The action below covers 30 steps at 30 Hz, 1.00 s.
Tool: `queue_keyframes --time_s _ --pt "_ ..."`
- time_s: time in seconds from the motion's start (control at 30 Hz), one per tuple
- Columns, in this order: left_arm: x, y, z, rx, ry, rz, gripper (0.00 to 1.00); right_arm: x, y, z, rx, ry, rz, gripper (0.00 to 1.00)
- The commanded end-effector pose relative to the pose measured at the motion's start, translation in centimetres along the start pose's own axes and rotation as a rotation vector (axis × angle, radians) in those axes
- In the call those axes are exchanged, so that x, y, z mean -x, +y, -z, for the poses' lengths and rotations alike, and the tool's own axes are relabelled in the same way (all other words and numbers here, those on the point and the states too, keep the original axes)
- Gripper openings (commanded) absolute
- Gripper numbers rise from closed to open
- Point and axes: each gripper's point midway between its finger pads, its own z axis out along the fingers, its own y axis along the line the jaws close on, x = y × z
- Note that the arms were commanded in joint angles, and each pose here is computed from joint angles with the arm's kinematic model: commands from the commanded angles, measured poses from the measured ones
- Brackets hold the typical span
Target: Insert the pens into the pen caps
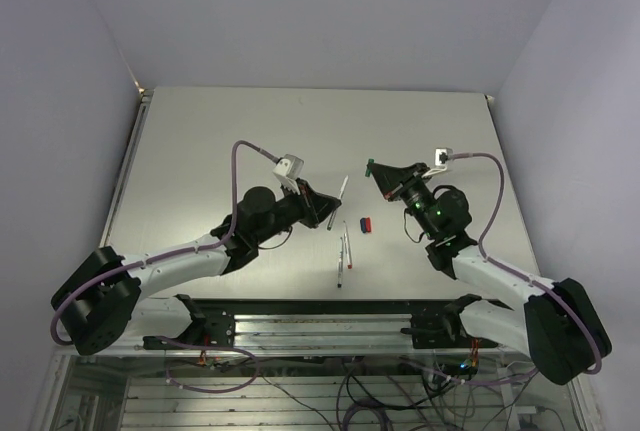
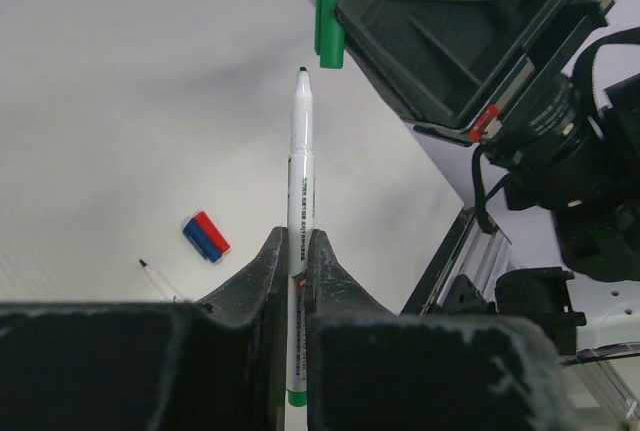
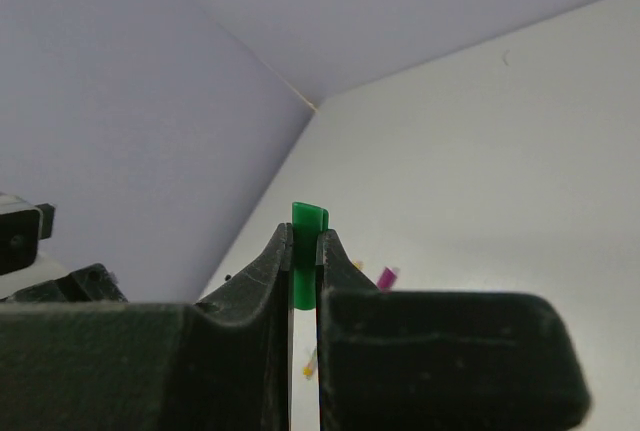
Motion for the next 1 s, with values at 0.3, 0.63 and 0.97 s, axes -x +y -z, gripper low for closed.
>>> queue_keyframes --time_s 0.3,0.63,0.97 --pt "1.4 -2.5 -0.3 -0.102 -0.053 -0.005 0.07 2.6 6.5 0.8 0.383 -0.156 -0.128 0.0" --pt "1.4 -3.0 -0.4 -0.119 -0.038 -0.022 0.07 1.8 6.4 0.0 0.375 -0.127 -0.111 0.0" --pt "1.5 -3.7 -0.3 -0.146 -0.038 -0.033 0.07 1.2 6.0 -0.2 0.348 -0.112 -0.098 0.0"
